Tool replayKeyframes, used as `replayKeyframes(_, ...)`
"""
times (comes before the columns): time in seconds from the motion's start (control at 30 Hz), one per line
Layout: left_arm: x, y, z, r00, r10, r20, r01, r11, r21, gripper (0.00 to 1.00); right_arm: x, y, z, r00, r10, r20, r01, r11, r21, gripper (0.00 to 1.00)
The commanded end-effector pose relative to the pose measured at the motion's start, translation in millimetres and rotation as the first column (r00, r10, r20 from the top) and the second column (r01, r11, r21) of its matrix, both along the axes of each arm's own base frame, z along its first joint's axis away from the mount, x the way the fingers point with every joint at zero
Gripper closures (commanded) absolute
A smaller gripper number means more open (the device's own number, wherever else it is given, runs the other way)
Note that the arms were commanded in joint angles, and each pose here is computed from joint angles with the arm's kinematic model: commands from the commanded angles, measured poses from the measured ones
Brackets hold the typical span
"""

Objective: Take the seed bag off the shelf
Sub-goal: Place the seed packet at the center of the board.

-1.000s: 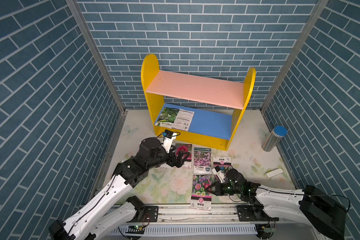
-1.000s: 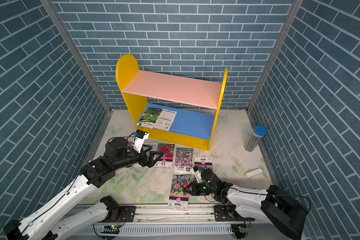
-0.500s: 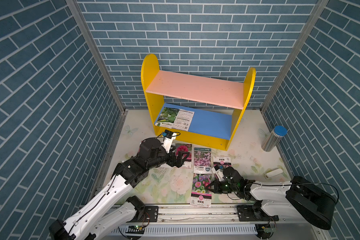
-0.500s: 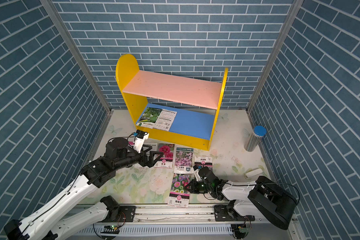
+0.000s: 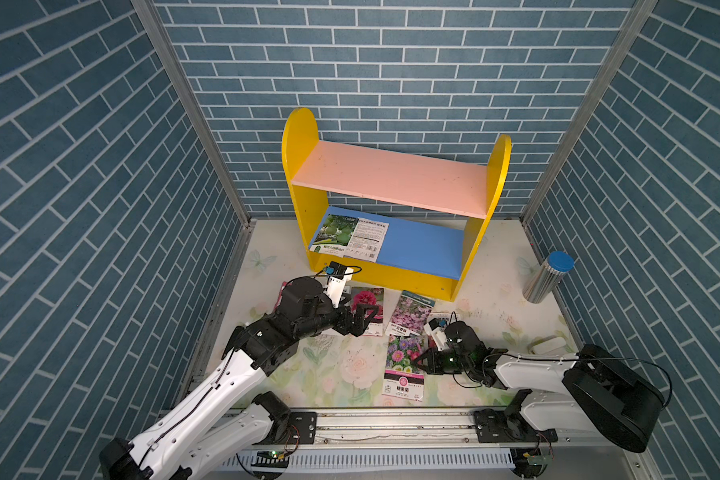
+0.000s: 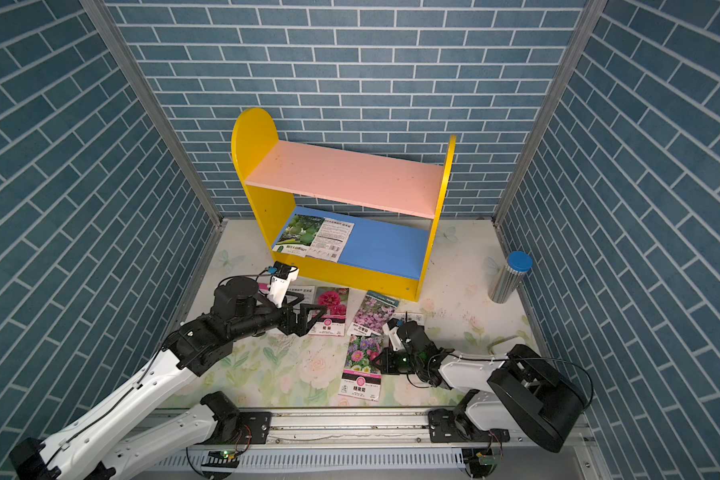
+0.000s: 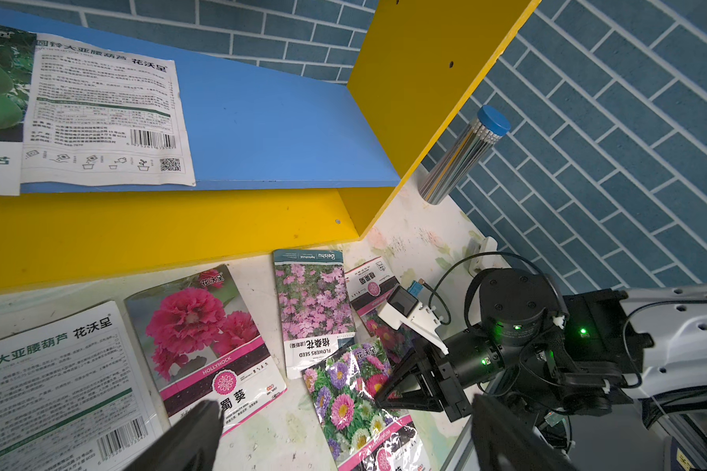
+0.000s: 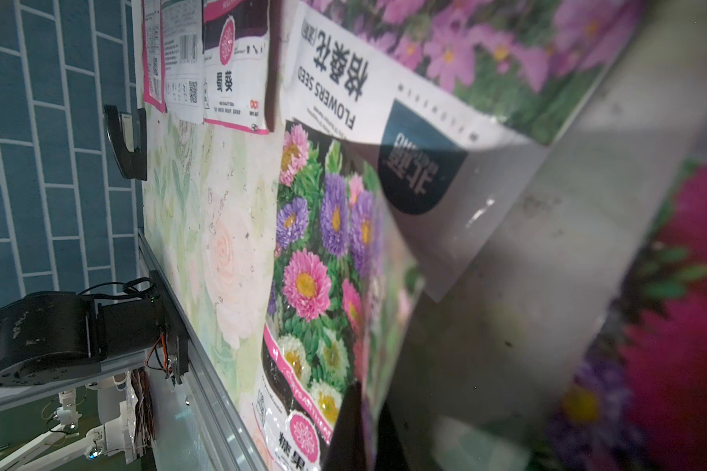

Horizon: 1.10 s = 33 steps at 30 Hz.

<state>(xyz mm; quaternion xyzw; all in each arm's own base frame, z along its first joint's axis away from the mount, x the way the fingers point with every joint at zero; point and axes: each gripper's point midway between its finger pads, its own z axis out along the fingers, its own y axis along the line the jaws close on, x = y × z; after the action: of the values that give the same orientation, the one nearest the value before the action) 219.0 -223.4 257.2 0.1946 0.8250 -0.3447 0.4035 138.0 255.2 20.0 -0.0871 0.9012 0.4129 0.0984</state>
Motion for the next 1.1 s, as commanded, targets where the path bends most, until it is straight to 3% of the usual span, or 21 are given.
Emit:
replayKeyframes(0.0,1,1,2,1.0,0.003,0.023,-0.003,1.0,0.001,0.0,-13,7,8,0.995,0.094,0.022,-0.095,0.995,0.01,1.0)
replayKeyframes(0.2,3,-3,1,1.0,-0.007,0.02,0.007,1.0,-0.006,0.0,-25,22,13,0.987,0.155,0.039,-0.155,0.988,-0.007,1.0)
replayKeyframes(0.9,0,0,-2,1.0,-0.003,0.017,0.004,1.0,-0.004,0.0,-4,42,10,0.99,0.11,0.083,-0.108,0.994,-0.026,1.0)
replayKeyframes(1.07,0,2,-3,1.0,0.001,0.018,-0.001,1.0,0.0,0.0,-6,39,8,0.99,0.121,0.076,-0.118,0.992,-0.045,0.91)
